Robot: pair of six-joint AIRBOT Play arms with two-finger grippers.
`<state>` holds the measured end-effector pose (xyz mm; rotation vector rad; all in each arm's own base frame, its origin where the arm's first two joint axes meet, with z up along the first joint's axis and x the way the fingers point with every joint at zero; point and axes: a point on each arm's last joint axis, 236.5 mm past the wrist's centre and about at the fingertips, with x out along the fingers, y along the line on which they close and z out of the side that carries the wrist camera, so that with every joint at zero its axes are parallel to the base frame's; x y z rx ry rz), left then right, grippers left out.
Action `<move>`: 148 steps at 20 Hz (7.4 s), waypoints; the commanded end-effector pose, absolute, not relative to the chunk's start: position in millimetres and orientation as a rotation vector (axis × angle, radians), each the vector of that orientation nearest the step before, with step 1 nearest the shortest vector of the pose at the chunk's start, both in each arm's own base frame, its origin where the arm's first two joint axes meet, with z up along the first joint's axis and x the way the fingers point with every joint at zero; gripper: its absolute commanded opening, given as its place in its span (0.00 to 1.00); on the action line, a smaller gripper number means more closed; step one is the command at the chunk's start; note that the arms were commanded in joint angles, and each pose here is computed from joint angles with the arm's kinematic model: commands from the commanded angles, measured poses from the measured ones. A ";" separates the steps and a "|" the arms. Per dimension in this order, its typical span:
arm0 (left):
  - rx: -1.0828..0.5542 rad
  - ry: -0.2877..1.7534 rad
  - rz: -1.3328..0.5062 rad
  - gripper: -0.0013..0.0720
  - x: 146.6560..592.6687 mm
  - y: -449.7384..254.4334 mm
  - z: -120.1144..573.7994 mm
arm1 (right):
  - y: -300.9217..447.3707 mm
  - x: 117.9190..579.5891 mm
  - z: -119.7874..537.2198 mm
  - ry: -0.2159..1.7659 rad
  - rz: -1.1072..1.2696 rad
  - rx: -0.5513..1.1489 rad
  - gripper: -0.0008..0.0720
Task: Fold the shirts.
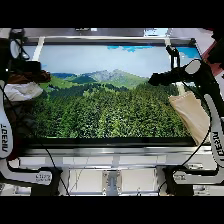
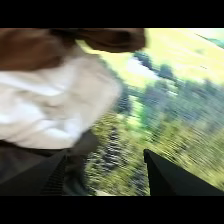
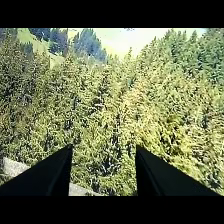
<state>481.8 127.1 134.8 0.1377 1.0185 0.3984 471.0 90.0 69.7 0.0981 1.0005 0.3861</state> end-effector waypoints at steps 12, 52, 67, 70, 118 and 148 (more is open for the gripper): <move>-0.234 0.995 0.765 0.85 491.9 313.9 -22.0 | 106.1 468.8 75.9 0.995 0.430 0.168 0.62; -0.062 1.546 -0.573 0.99 432.7 -285.2 -82.4 | 96.6 505.4 -42.0 1.101 0.324 0.400 0.63; -0.127 1.471 -0.630 0.05 445.9 -305.2 -78.8 | 145.4 549.3 -72.5 1.053 0.345 0.622 0.06; -0.088 1.416 -0.649 0.04 459.6 -296.2 -63.3 | 132.3 561.0 -29.3 0.995 0.379 0.575 0.05; -0.663 1.089 -0.210 0.87 343.1 -113.9 -25.8 | -76.5 429.6 107.7 0.947 -0.063 0.119 0.39; -0.817 1.001 -0.513 0.04 405.8 -216.1 -32.5 | 18.4 427.8 -68.7 1.242 0.124 0.780 0.76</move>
